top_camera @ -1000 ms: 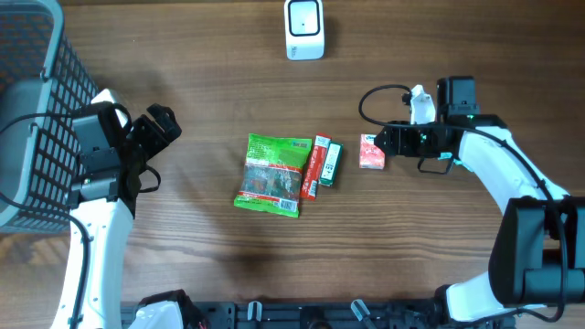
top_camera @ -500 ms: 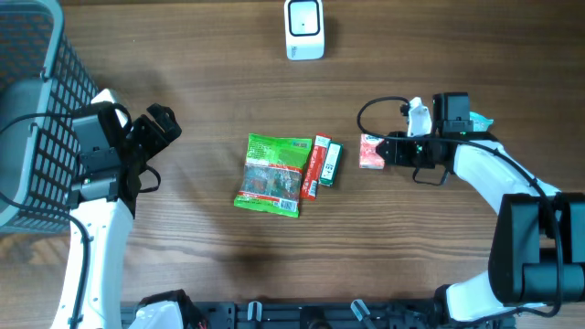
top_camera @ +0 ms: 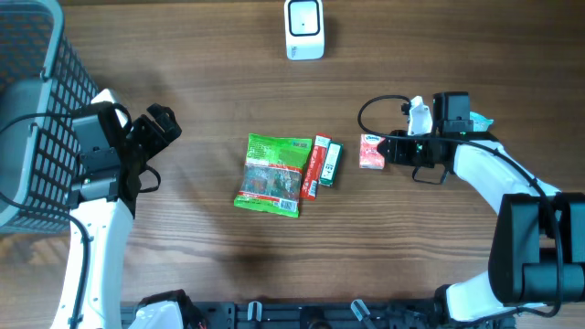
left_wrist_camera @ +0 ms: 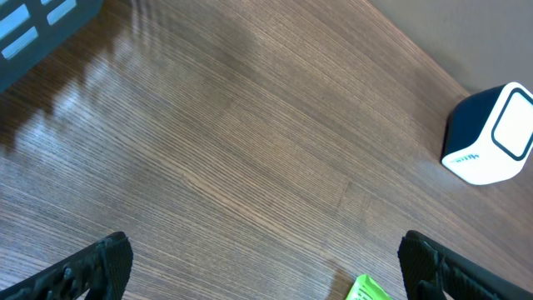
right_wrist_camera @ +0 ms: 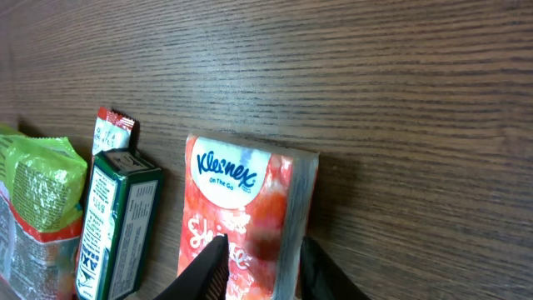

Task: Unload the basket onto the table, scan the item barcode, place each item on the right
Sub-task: 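Regrasp the Kleenex pack upright with the right gripper and lift it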

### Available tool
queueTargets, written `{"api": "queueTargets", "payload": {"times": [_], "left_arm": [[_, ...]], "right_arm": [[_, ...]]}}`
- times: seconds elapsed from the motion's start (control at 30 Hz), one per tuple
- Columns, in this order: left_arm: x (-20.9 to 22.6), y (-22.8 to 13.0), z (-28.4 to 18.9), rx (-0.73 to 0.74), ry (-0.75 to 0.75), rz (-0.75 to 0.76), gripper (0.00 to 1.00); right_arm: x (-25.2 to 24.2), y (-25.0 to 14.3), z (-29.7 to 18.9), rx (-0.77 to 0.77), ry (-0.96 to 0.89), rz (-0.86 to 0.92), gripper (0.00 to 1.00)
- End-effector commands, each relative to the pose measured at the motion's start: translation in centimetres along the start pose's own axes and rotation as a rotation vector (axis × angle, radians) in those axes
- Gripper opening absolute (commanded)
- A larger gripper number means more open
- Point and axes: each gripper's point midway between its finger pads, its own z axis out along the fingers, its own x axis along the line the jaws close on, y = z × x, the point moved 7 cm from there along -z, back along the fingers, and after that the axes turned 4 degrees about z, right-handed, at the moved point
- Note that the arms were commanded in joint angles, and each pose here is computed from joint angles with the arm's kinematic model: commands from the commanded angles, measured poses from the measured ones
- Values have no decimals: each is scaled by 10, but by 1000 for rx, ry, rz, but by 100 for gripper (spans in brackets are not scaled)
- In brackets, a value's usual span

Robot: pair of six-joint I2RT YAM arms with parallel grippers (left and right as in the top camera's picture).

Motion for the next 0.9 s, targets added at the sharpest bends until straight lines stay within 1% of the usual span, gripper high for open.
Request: {"api": "queueTargets", "payload": {"times": [0.0, 0.27, 0.5, 0.7, 0.87], "left_arm": [[1, 4, 0, -12, 12, 14, 100], [1, 4, 0, -12, 12, 14, 100], [1, 4, 0, -12, 12, 14, 100], [1, 3, 0, -11, 12, 14, 100], [1, 3, 0, -11, 12, 14, 100]], "right_arm": [[-2, -4, 5, 15, 6, 13, 27], [-3, -4, 6, 16, 5, 15, 29], [-11, -6, 20, 38, 1, 28, 29], [-11, -6, 20, 36, 1, 49, 24], [-11, -6, 20, 39, 0, 53, 25]]}}
